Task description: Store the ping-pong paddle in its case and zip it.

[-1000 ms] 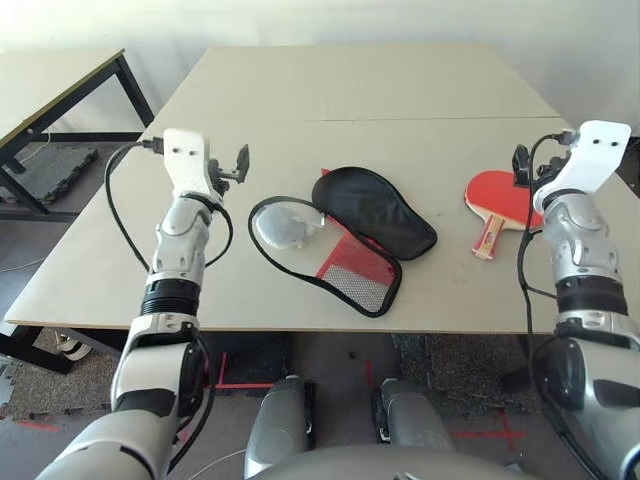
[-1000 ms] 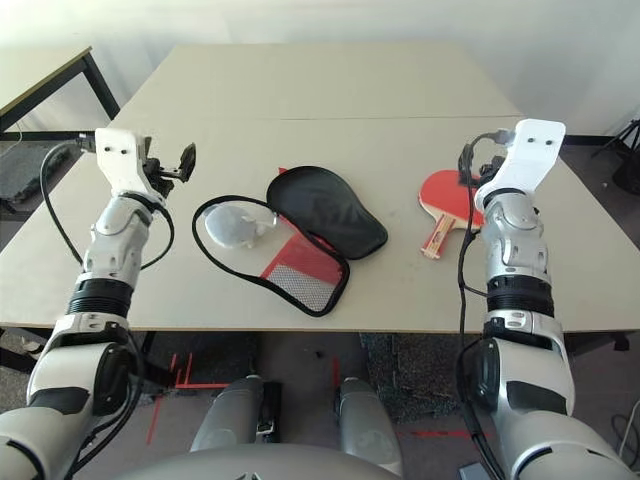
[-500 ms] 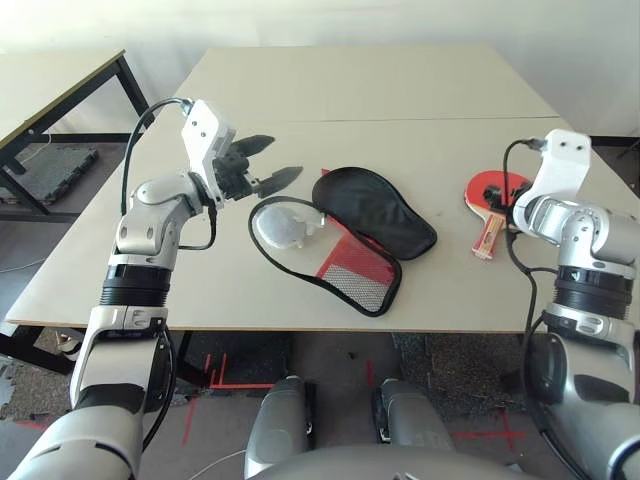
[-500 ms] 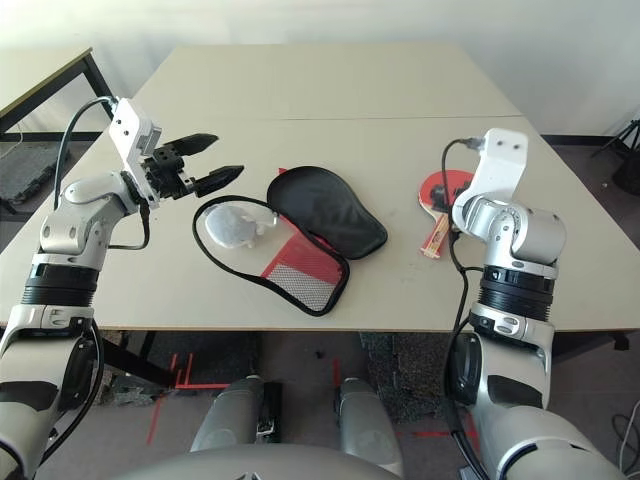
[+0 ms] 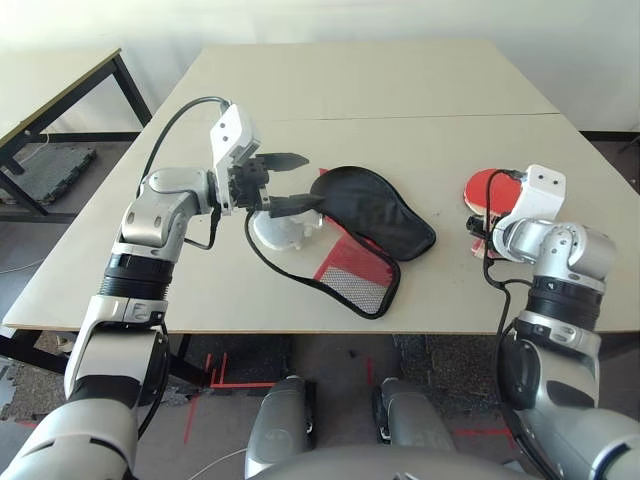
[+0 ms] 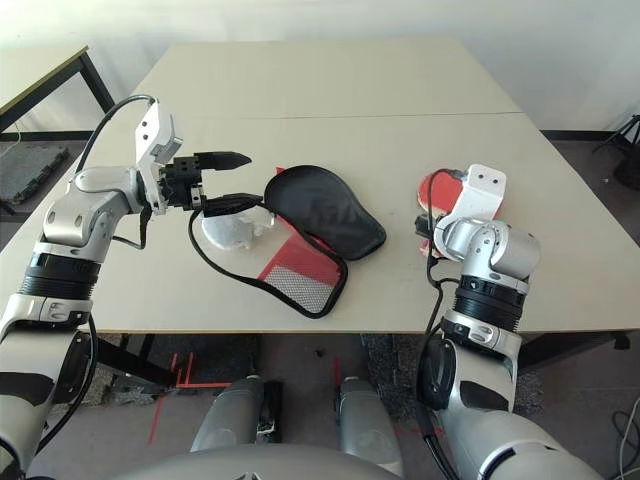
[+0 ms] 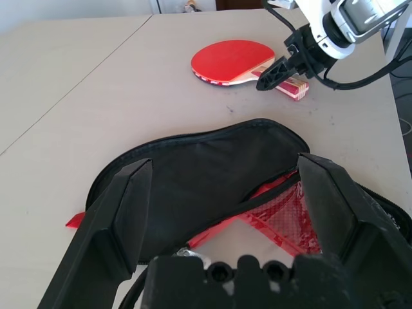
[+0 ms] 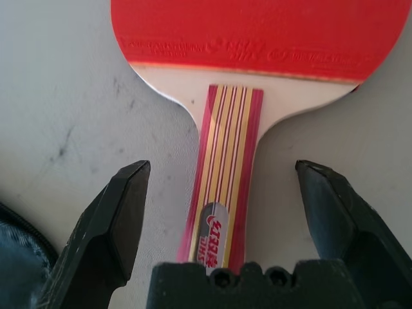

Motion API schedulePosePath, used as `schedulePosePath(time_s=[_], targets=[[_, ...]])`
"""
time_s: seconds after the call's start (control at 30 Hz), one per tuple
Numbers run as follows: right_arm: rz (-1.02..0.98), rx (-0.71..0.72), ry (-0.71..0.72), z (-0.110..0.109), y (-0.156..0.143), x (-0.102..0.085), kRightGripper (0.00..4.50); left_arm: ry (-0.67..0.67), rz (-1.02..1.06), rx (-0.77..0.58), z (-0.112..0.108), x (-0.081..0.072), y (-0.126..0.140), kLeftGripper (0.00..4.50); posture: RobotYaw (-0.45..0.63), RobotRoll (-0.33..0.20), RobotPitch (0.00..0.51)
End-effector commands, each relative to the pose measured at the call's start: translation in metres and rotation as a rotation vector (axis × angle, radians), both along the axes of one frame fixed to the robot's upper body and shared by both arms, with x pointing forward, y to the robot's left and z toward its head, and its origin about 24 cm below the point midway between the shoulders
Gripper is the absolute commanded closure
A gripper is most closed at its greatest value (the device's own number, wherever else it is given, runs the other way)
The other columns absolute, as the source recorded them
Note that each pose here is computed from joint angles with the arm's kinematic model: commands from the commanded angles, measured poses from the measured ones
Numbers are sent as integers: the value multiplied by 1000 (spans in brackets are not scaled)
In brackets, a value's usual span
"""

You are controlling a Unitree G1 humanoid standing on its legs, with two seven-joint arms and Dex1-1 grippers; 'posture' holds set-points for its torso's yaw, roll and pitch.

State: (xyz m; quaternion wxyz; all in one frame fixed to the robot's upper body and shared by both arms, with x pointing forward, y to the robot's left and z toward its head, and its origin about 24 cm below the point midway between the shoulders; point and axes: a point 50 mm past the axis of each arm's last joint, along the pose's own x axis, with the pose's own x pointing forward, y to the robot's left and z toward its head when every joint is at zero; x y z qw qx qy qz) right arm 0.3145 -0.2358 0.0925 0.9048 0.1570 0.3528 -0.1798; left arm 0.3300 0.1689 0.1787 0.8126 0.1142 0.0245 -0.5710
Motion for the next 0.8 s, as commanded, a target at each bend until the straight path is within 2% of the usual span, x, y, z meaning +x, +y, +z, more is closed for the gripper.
schedulePosePath(time_s=[0.03, 0.2, 0.27, 0.57, 0.7, 0.8], targets=[[0, 25, 17, -5, 3, 2, 957, 45, -42, 36, -5, -4, -1, 0, 13, 0, 55], [37, -7, -7, 5, 4, 4, 2853, 72, -21, 42, -12, -6, 6, 0, 15, 0, 59], [62, -37, -25, 12, 4, 5, 3446, 79, -9, 45, -14, -6, 9, 0, 11, 0, 63], [306, -109, -89, 47, 18, 5, 3463, 93, 22, 54, -23, -11, 17, 0, 28, 0, 73], [461, -126, -98, 62, 32, 6, 3463, 94, 35, 45, -25, -13, 18, 0, 43, 0, 76], [632, -94, -97, 69, 53, 3, 3463, 95, 55, 30, -29, -16, 18, 0, 63, 0, 80]])
